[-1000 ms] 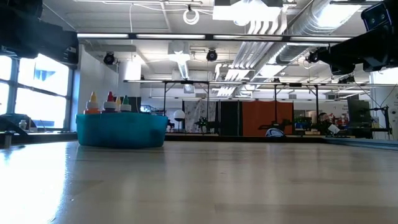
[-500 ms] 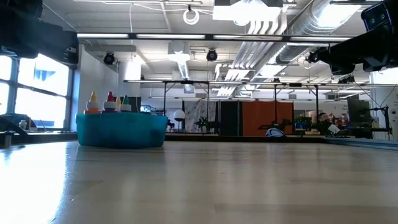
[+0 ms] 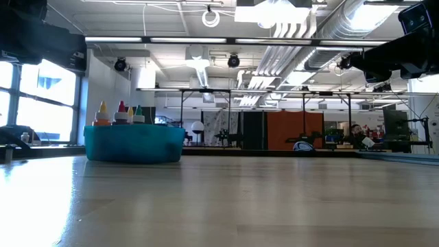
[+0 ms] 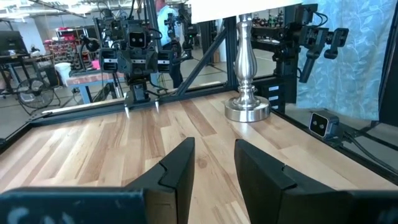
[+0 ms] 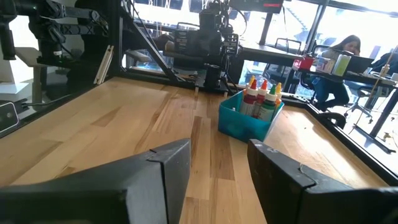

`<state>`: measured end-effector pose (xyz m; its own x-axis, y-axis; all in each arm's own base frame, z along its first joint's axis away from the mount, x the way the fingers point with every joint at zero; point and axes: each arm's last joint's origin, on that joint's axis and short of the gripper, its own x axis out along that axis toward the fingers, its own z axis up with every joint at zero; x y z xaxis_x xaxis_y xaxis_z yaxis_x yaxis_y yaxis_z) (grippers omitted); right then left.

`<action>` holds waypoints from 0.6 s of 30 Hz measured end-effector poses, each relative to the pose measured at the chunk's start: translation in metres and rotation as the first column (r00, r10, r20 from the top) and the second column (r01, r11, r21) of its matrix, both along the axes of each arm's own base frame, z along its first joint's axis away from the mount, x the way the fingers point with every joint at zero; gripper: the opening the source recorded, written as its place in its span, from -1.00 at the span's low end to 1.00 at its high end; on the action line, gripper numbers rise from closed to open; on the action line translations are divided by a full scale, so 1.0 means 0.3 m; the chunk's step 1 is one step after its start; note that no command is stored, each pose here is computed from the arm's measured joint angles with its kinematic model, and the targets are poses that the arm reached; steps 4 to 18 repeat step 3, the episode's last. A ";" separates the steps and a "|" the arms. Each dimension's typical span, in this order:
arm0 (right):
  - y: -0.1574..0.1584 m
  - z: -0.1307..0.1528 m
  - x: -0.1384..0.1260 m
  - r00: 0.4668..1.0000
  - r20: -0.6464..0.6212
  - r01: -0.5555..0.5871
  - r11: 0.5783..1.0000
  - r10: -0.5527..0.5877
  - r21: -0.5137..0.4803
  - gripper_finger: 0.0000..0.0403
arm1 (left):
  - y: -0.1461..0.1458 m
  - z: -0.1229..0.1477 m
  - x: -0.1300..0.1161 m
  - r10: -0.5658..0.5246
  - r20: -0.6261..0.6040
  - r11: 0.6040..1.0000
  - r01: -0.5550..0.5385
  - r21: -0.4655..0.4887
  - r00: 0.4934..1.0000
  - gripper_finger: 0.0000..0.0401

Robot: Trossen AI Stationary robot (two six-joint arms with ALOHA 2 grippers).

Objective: Pick & Place food coloring
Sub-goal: Return to Home Position

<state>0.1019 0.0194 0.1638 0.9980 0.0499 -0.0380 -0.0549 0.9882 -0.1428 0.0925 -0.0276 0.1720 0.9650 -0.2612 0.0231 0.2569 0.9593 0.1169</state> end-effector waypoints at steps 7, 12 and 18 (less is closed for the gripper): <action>0.000 0.000 0.000 1.000 0.000 0.000 1.000 0.000 0.002 -0.24 | 0.000 0.000 0.000 0.000 0.000 1.000 0.000 0.000 1.000 -0.45; 0.000 0.000 0.000 1.000 0.000 0.000 1.000 0.000 0.002 -0.24 | 0.000 0.000 0.000 0.000 0.000 1.000 0.000 0.000 1.000 -0.45; 0.000 0.000 0.000 1.000 0.000 0.000 1.000 0.000 0.002 -0.24 | 0.000 0.000 0.000 0.000 0.000 1.000 0.000 0.000 1.000 -0.45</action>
